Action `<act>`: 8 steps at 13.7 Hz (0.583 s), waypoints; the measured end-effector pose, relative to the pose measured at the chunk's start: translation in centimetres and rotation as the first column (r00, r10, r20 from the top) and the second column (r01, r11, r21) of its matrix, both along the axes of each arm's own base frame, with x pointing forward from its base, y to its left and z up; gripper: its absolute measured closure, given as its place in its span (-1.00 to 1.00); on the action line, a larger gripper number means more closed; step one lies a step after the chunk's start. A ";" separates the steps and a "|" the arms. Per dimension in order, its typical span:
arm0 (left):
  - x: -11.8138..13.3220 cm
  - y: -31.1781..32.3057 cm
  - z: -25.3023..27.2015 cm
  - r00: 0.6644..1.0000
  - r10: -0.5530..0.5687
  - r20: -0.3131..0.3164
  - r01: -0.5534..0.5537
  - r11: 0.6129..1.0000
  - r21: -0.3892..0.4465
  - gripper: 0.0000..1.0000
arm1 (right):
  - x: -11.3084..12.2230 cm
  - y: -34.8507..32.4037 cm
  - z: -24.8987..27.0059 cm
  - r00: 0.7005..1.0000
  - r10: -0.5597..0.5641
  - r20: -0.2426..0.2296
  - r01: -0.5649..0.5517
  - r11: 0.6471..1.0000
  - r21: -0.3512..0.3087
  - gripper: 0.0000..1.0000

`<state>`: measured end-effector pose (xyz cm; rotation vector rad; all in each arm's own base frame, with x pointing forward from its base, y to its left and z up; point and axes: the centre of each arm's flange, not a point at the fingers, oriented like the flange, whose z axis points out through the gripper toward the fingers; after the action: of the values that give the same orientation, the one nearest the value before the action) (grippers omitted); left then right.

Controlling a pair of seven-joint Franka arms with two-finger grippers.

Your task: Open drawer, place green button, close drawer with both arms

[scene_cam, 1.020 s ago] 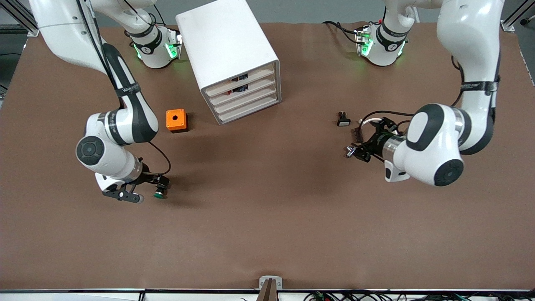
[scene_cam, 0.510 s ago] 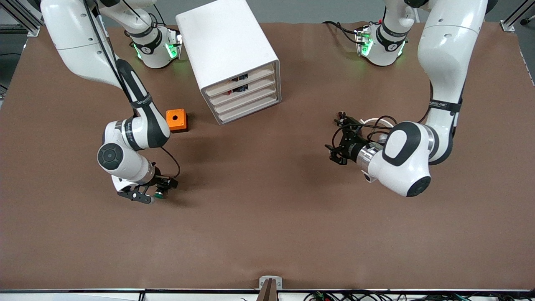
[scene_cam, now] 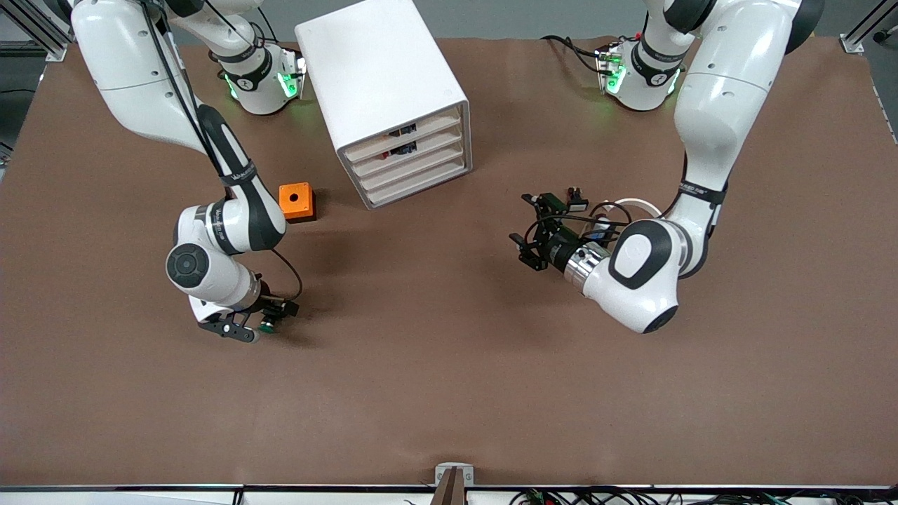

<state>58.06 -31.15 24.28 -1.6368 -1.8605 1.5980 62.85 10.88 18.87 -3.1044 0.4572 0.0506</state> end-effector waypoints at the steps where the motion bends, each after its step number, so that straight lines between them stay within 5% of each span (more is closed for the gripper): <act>1: -0.3 -0.7 -0.8 1.000 0.008 -0.019 -0.008 1.000 0.020 -1.00 | 0.0 0.0 0.0 1.000 -0.001 -0.002 0.001 1.000 -0.001 -0.89; 6: -2.3 -4.8 -4.4 0.996 0.037 -0.081 -0.030 0.995 0.095 -1.00 | -0.2 -0.3 -0.2 1.000 -0.005 -0.025 0.005 1.000 -0.006 0.15; 8: -3.7 -7.1 -5.7 0.991 0.047 -0.122 -0.032 0.993 0.117 -1.00 | -0.2 -0.5 -0.2 1.000 -0.007 -0.024 0.007 1.000 -0.006 0.18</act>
<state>54.38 -38.22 18.62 -1.4281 -1.8944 1.5388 62.69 10.40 18.69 -3.1111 0.4700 0.0866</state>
